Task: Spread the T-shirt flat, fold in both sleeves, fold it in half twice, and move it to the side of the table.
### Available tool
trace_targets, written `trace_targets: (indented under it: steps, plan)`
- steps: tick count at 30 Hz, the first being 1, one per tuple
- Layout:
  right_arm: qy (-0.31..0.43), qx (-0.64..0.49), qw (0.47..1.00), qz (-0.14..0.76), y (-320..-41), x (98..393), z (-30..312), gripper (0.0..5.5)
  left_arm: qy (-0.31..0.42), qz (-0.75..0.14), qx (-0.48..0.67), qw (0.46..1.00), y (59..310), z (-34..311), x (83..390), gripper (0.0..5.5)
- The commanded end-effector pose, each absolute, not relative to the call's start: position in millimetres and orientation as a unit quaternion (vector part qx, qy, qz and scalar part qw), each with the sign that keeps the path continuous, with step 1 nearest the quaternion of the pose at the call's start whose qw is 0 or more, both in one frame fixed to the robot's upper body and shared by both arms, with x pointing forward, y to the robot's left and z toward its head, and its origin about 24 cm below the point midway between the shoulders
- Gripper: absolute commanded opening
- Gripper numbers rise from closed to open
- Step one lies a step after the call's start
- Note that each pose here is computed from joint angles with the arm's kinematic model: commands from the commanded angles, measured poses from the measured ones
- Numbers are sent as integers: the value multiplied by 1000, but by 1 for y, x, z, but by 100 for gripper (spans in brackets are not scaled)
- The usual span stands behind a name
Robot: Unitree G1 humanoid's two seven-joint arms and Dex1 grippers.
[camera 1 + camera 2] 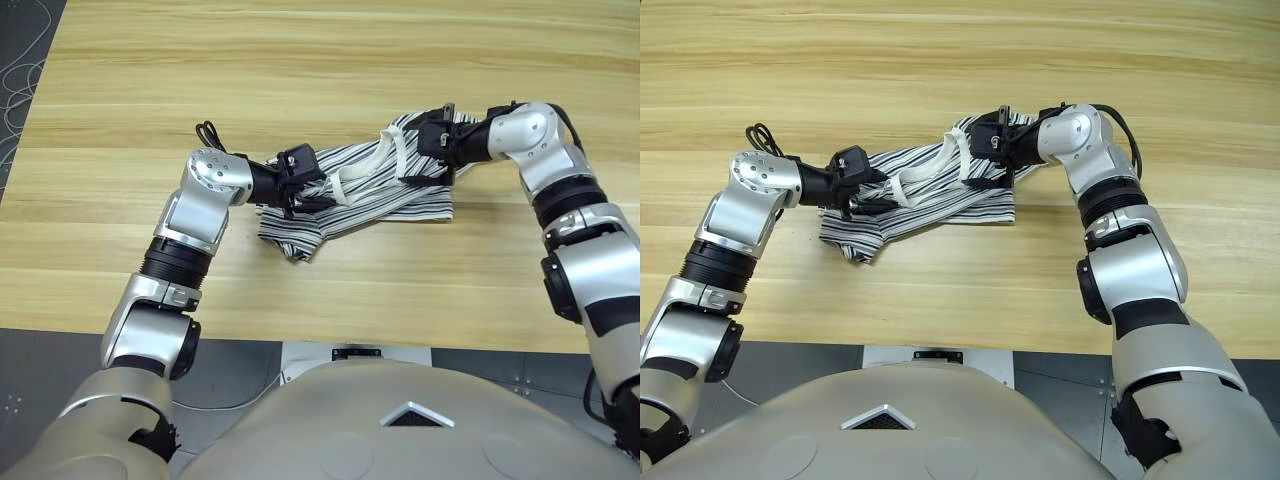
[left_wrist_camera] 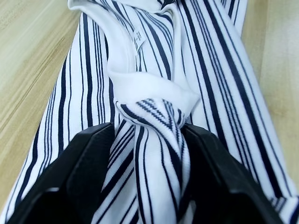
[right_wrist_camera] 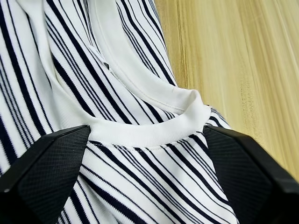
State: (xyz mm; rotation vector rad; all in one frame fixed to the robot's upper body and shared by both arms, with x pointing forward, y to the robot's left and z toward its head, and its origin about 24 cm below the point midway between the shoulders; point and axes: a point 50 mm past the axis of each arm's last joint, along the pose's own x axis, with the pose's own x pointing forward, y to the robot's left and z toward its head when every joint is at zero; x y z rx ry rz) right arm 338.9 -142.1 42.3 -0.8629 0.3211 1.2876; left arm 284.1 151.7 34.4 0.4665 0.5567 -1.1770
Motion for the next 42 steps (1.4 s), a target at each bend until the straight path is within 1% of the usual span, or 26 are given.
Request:
trace_targets:
  steps: [1,4,8,11,13,14,16,18,20,21,23,26,27,38,40,42]
  plan:
    - [209,-380,681,590,-147,324,13,448,244,-536,219,778,151,41,290,262]
    - [232,-368,673,598,-149,320,8,448,239,-538,208,782,148,43,292,262]
    - [237,-363,672,601,-150,319,7,386,234,-538,197,786,146,45,293,262]
    - [235,-362,674,599,-150,320,9,318,233,-538,193,786,145,46,294,262]
    - [235,-362,675,599,-150,320,9,280,231,-539,190,787,145,47,295,233]
    - [234,-362,675,599,-150,320,10,270,230,-540,189,787,144,47,295,223]
    - [233,-361,675,599,-150,321,10,224,230,-542,189,786,144,48,295,184]
    - [232,-360,677,599,-150,321,11,196,231,-541,190,786,144,47,296,160]
    - [230,-358,677,600,-149,321,11,144,233,-538,191,788,144,47,296,117]
    - [229,-358,677,600,-149,321,12,132,233,-537,191,788,145,47,297,105]
    - [228,-357,678,601,-148,321,12,88,235,-535,191,789,146,47,297,65]
    - [226,-354,679,602,-147,321,13,33,235,-536,191,788,145,47,298,15]
    - [225,-354,679,602,-147,321,13,15,235,-536,191,788,145,47,298,10]
    - [222,-353,684,598,-148,321,13,15,234,-537,190,788,144,46,299,10]
    - [205,-349,692,597,-147,324,20,15,221,-540,199,787,143,49,299,10]
    - [171,-333,710,597,-145,329,36,15,188,-551,206,787,142,60,300,10]
